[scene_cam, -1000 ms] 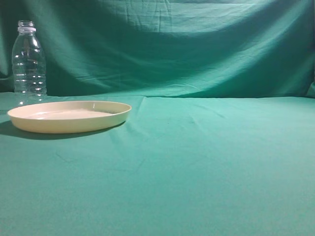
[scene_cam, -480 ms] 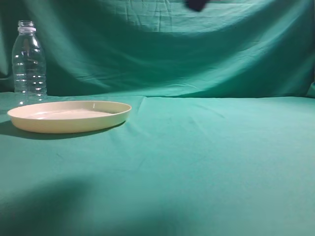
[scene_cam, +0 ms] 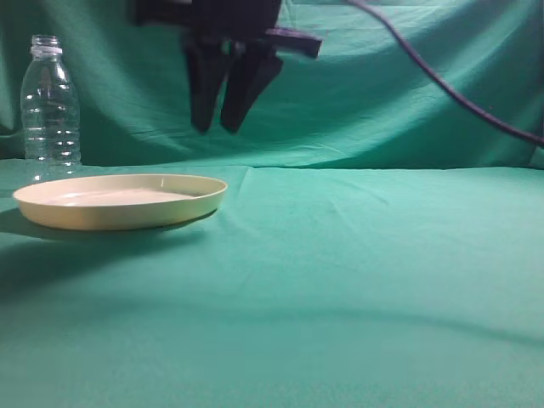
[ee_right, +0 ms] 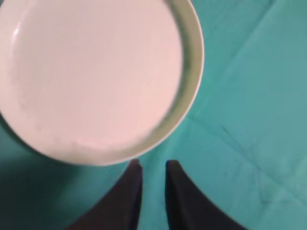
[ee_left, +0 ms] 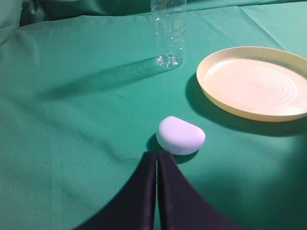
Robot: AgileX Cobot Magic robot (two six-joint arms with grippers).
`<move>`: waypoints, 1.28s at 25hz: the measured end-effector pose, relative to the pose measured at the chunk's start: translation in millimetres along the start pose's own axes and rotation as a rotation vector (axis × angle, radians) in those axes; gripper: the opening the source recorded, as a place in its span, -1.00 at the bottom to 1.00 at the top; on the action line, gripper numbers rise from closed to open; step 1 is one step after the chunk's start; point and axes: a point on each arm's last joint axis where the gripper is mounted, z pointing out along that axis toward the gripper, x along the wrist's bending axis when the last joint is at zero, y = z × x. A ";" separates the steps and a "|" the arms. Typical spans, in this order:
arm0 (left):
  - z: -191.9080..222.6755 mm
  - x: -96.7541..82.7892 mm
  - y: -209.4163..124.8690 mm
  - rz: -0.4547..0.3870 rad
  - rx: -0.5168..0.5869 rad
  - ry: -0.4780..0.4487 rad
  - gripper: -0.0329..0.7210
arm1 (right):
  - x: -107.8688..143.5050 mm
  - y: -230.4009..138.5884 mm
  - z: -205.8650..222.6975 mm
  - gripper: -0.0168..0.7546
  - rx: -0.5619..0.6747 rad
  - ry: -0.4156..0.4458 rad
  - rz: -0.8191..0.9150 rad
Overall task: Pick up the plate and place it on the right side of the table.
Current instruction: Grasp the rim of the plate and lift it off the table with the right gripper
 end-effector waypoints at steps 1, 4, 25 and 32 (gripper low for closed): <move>0.0 0.0 0.0 0.000 0.000 0.000 -0.91 | 0.0 4.9 9.6 -0.58 0.004 0.000 0.000; 0.0 0.0 0.0 0.000 0.000 0.000 -0.91 | 0.0 15.7 33.7 -0.18 0.012 -0.001 -0.002; 0.0 0.0 0.0 0.000 0.000 0.000 -0.91 | -12.3 17.4 98.9 -0.59 0.024 -0.114 0.069; 0.0 0.0 0.0 0.000 0.000 0.000 -0.91 | -24.5 21.2 90.3 -0.96 0.050 -0.160 0.122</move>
